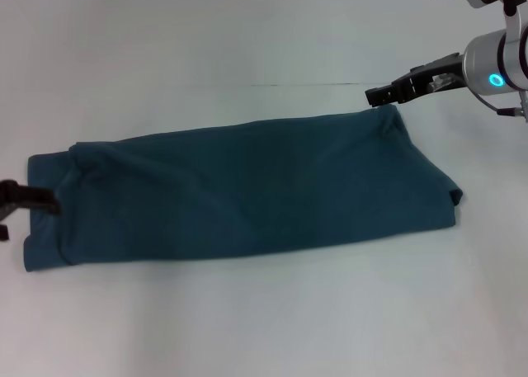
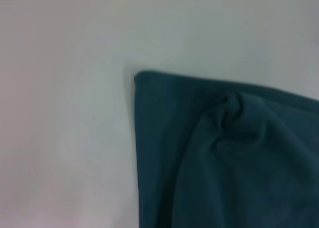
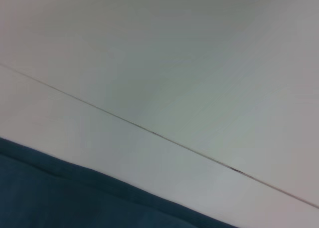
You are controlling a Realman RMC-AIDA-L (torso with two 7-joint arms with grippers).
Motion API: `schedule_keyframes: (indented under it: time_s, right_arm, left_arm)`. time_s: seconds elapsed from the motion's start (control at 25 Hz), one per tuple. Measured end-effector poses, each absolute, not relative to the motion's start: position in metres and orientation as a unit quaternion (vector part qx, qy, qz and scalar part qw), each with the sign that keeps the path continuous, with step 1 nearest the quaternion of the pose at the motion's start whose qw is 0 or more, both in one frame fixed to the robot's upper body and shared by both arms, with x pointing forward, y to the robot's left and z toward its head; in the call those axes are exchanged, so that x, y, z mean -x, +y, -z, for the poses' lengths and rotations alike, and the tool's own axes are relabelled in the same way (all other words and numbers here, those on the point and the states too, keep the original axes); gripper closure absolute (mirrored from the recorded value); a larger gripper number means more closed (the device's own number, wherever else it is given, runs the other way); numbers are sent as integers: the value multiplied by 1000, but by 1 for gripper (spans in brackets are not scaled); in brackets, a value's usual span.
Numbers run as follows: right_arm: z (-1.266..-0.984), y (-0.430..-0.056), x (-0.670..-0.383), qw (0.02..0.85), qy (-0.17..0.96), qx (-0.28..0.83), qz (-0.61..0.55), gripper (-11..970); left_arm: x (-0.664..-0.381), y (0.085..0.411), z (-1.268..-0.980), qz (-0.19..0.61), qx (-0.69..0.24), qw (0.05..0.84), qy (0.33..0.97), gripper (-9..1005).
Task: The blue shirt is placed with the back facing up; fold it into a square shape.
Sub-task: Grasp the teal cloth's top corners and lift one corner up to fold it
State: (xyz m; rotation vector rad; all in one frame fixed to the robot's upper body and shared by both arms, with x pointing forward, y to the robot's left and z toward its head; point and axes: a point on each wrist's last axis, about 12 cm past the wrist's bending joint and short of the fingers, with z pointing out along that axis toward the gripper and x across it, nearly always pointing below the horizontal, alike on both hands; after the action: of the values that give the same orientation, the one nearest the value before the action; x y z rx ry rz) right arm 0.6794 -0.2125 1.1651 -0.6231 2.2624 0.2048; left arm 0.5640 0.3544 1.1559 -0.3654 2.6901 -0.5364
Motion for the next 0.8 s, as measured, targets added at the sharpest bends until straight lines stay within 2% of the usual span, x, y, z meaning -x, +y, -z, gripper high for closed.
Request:
schedule_keyframes:
  time_s: [0.36, 0.8]
  right_arm:
    - [-1165, -211, -679, 381, 887, 247, -81, 28]
    - [-1163, -204, -678, 377, 885, 263, -77, 29]
  left_arm:
    - [-559, 347, -1136, 211, 147, 141, 956, 85]
    - [-563, 346, -1121, 207, 168, 140, 954, 101]
